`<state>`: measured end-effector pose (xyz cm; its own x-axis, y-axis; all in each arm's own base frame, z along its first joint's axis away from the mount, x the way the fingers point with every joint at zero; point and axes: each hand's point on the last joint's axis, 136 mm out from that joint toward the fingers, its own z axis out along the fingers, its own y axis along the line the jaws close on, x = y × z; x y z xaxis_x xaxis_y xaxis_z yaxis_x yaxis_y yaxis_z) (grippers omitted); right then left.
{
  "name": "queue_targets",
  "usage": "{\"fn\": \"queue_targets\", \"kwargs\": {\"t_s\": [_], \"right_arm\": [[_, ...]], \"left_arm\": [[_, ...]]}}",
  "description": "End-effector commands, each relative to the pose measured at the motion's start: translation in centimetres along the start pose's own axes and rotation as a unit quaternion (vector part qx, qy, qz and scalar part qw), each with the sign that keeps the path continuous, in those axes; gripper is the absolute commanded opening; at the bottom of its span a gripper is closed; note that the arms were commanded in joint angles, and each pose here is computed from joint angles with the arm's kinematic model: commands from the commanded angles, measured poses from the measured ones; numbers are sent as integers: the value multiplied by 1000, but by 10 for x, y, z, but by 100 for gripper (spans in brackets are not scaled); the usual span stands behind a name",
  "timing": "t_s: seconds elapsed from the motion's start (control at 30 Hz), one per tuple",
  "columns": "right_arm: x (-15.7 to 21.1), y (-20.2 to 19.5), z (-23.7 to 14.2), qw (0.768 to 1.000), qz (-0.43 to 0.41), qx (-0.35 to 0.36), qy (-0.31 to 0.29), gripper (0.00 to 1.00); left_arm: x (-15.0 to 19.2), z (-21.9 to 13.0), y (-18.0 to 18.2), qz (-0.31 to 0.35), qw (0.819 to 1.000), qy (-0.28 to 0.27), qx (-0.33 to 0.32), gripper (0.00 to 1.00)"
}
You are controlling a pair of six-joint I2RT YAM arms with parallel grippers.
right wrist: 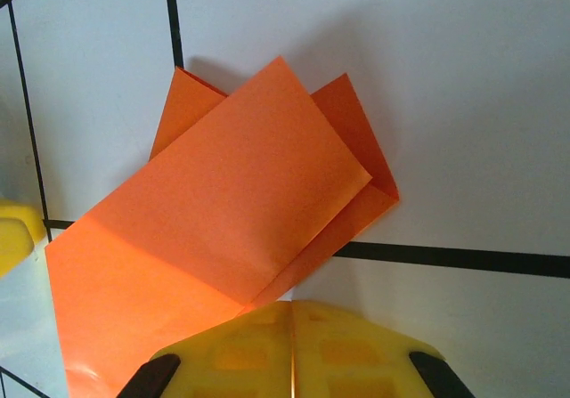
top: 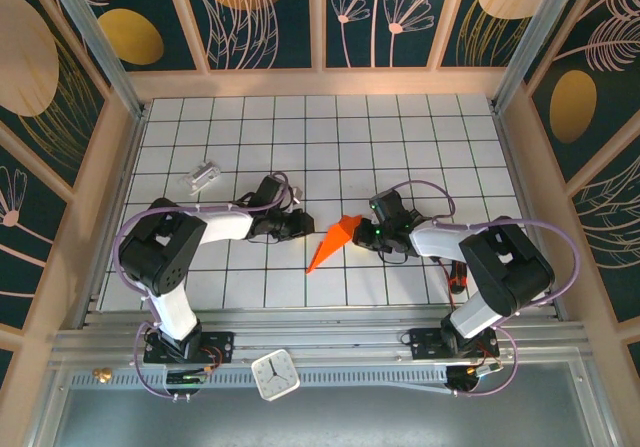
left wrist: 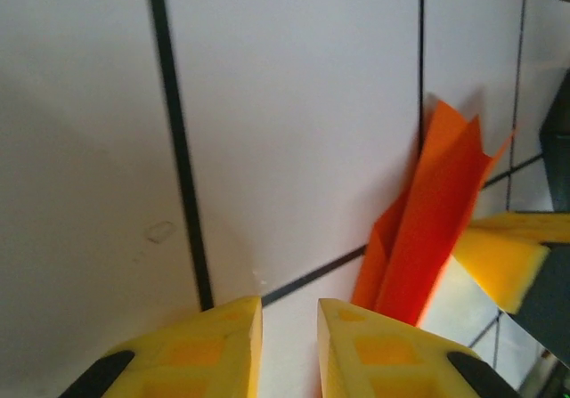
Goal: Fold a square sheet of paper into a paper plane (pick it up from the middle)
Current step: Turn over a paper plane at the center of the table.
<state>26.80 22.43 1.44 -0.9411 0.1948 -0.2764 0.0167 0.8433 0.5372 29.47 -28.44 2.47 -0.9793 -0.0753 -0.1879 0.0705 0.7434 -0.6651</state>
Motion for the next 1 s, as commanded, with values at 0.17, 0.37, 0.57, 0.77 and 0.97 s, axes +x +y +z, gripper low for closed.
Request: {"fn": "queue_targets", "kwargs": {"t_s": [0.17, 0.37, 0.57, 0.77, 0.97], "right_arm": [[-3, -6, 18, 1000, 3, 9, -15, 8], [-4, -4, 19, 1000, 2, 4, -16, 8], [-7, 2, 20, 1000, -1, -4, -17, 8], [-10, 14, 21, 999, -7, -36, -19, 9], [-20, 26, 22, 997, -8, -71, -23, 10]], "left_arm": [[12, 13, -33, 38, 996, 42, 65, 21], [15, 18, -54, 52, 992, 59, 103, 19], [19, 17, -63, 59, 989, 63, 123, 20], [26, 24, -68, 64, 987, 76, 127, 20], [24, 23, -64, 63, 990, 64, 109, 10]]}}
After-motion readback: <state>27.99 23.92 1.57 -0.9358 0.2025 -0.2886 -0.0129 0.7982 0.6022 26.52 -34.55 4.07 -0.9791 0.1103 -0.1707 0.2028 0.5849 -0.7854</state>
